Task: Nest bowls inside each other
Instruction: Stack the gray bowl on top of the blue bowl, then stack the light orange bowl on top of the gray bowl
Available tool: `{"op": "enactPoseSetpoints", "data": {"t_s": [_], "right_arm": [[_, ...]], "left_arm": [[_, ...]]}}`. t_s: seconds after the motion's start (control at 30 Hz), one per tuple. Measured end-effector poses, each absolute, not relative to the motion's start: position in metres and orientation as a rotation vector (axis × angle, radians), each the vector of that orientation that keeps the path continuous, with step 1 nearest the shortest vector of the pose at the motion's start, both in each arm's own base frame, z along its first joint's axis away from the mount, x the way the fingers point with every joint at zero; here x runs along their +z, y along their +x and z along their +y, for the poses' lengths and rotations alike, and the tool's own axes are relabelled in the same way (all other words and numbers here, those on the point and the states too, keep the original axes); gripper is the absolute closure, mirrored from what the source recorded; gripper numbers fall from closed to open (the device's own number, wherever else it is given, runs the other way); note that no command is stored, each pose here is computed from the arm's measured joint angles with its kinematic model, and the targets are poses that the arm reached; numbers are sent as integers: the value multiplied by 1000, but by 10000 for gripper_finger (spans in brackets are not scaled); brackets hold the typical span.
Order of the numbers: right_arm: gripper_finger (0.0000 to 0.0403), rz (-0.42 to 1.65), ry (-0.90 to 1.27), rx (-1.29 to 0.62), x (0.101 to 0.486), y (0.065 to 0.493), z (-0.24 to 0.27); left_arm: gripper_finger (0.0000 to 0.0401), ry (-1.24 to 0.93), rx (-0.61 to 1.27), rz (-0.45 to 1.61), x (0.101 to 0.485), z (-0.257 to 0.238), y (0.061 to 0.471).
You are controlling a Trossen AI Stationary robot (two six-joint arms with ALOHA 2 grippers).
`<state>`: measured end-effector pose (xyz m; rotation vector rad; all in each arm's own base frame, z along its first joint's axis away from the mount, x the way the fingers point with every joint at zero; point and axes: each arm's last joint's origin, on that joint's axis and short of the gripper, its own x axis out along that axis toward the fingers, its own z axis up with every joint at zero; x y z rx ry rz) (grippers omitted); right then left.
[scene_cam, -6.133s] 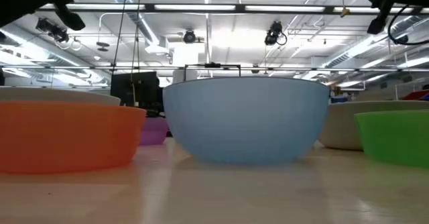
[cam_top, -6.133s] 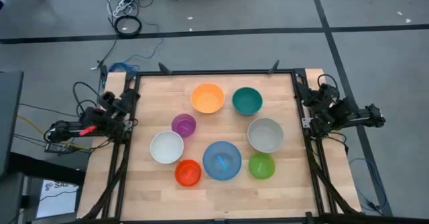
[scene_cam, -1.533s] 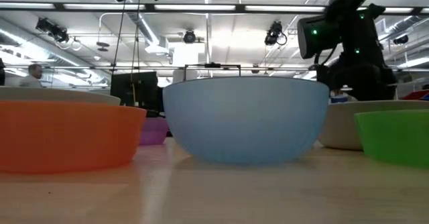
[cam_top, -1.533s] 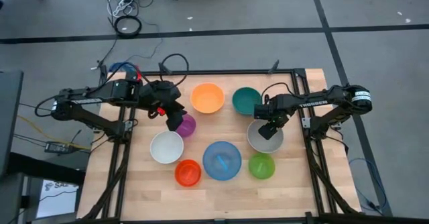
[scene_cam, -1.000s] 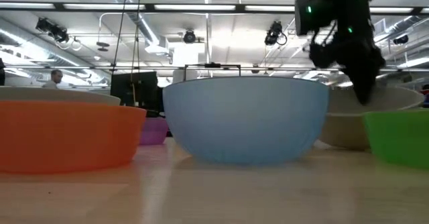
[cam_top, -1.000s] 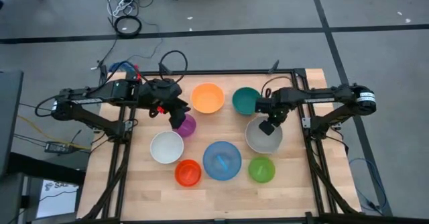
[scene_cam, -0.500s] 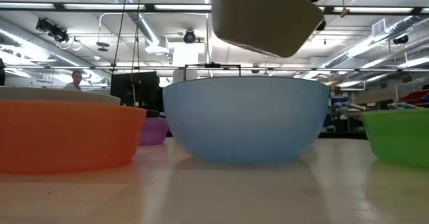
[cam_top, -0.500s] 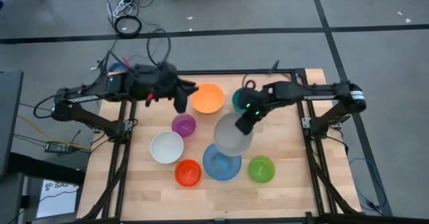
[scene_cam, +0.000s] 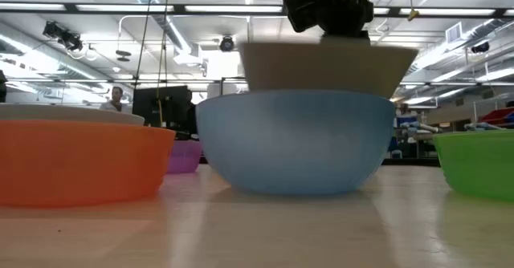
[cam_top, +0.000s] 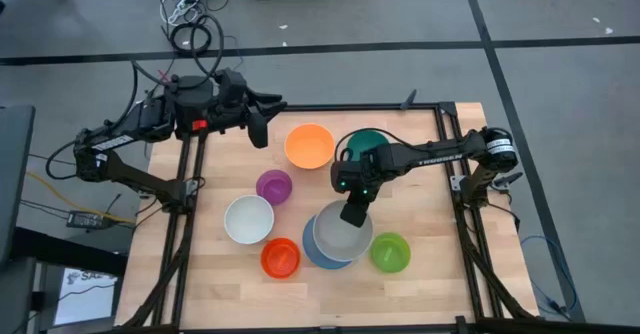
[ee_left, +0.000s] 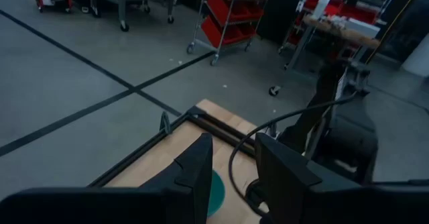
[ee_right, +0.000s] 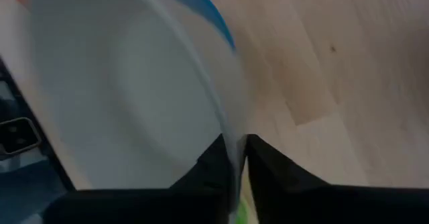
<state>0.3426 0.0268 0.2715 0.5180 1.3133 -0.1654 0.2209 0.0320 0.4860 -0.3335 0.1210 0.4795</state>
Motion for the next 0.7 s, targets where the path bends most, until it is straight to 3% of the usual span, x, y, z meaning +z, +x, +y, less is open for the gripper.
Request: {"op": "enactPoseSetpoints", "data": {"t_s": [0.3, 0.5, 0.7], "right_arm": [[282, 1268, 556, -171, 279, 341, 26], [266, 1257, 548, -175, 281, 340, 26], [270, 1082, 403, -306, 298, 340, 4]], "left_arm": [[279, -334, 483, 141, 483, 32, 223], [279, -338, 483, 140, 483, 32, 223], [279, -360, 481, 118, 485, 32, 223]]}}
